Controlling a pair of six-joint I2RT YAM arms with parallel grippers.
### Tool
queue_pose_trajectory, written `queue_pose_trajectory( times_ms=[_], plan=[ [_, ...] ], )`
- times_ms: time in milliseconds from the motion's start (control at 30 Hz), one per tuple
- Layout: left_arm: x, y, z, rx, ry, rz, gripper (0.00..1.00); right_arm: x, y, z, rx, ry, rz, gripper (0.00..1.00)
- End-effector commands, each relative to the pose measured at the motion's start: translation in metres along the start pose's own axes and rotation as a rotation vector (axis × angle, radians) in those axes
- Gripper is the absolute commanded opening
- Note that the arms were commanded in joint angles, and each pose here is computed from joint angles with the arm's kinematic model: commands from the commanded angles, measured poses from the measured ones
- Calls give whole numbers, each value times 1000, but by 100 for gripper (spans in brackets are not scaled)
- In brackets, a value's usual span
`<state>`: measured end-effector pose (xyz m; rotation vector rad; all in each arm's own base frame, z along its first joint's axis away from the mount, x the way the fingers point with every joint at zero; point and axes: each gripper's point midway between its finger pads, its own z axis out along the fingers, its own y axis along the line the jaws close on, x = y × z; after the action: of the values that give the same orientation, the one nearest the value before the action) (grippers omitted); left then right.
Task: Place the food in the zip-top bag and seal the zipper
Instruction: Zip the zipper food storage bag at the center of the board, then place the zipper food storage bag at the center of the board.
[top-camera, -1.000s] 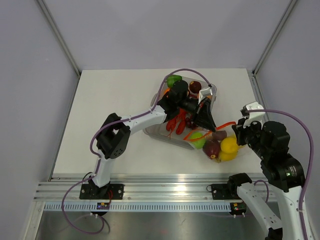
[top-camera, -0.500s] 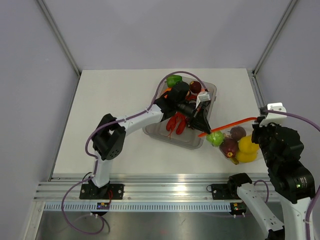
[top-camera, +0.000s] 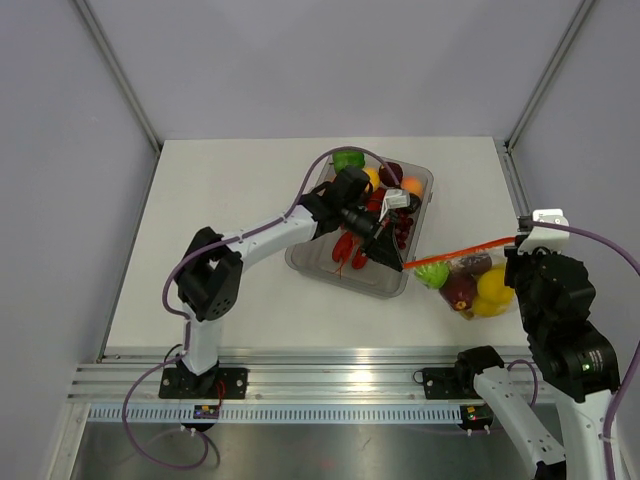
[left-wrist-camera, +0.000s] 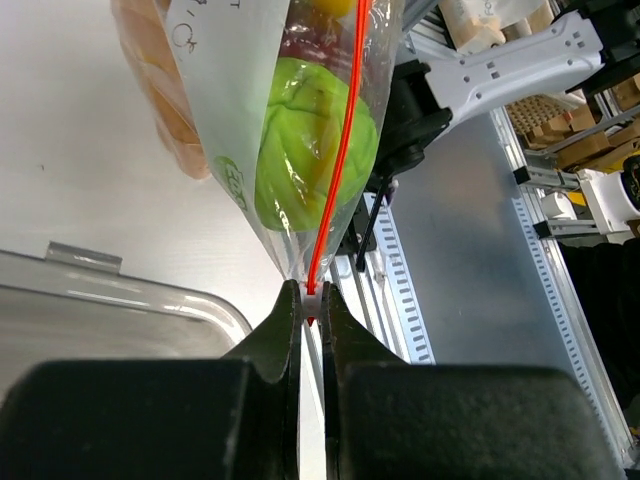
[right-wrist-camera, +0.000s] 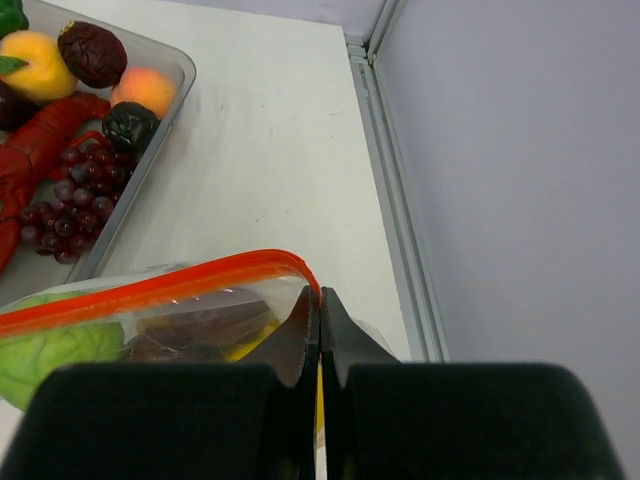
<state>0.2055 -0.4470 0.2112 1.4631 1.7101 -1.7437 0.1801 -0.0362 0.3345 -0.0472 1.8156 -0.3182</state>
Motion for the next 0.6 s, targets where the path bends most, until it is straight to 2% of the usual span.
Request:
queue_pose_trajectory(
  times_ms=[0, 300, 333, 500, 533, 567],
  plan=[
    [4, -13, -15, -43, 15, 24, 0, -27, -21, 1, 117, -111, 60, 0],
    [1, -34, -4, 10, -4, 12, 0, -30, 7, 37, 48, -113, 94, 0],
    [-6, -37, -1, 30, -26, 47, 0, -37, 10, 43, 48, -138, 105, 0],
    [-14, -60, 26, 99, -47, 38, 0, -41, 29, 98, 67, -122, 75, 0],
    [-23, -61, 29, 95, -74, 71, 0, -51, 29, 107, 84, -161, 84, 0],
    [-24, -64, 35, 99, -80, 33, 0, -42, 37, 127, 86, -121, 63, 0]
  ],
)
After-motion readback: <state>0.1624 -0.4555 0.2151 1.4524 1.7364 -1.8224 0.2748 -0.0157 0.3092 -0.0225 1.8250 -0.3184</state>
